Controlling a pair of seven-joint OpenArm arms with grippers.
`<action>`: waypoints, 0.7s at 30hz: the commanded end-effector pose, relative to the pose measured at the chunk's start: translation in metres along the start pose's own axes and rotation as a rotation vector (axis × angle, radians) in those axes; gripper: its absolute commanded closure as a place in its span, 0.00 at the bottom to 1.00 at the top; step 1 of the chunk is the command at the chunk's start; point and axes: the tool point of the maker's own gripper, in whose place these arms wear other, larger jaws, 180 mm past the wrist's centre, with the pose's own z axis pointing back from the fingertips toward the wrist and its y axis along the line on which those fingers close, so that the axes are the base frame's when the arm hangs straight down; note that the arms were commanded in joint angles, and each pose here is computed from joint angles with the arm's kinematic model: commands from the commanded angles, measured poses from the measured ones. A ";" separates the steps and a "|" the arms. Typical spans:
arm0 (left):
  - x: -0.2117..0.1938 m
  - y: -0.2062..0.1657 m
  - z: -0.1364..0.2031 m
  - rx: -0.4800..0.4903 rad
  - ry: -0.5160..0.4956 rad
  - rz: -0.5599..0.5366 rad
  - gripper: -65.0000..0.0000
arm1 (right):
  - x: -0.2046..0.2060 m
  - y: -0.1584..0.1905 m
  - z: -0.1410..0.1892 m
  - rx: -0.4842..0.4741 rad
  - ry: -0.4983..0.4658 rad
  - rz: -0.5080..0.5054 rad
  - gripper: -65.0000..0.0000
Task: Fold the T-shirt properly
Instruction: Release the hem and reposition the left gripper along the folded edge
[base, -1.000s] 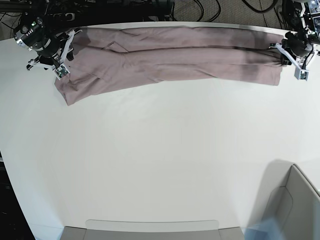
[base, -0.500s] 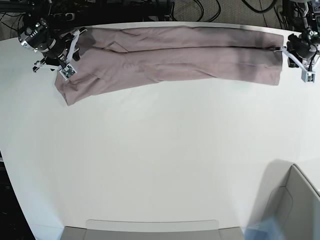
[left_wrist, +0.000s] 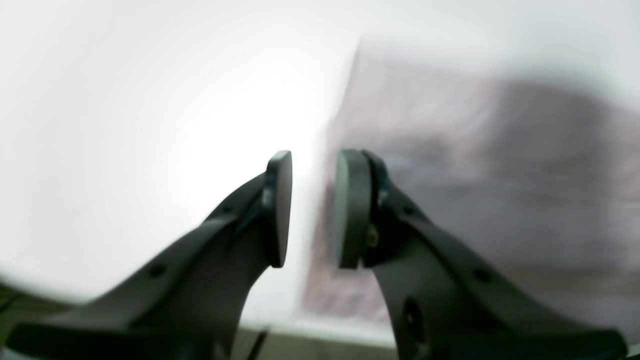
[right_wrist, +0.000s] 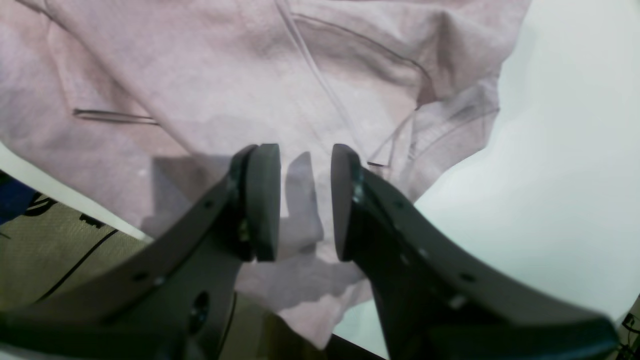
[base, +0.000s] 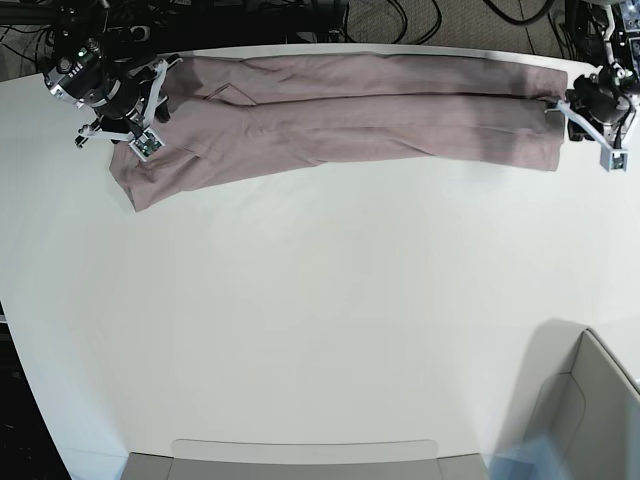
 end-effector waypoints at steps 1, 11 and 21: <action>0.008 0.005 0.001 -0.006 -0.020 0.015 0.75 | 0.006 -0.003 0.004 -0.008 -0.025 0.023 0.72; -0.007 0.025 -0.019 -0.009 0.039 0.123 0.75 | 0.004 -0.007 0.005 -0.015 -0.014 0.037 0.72; 0.007 0.041 -0.001 0.032 -0.021 0.137 0.75 | 0.004 -0.008 0.005 -0.016 -0.016 0.035 0.72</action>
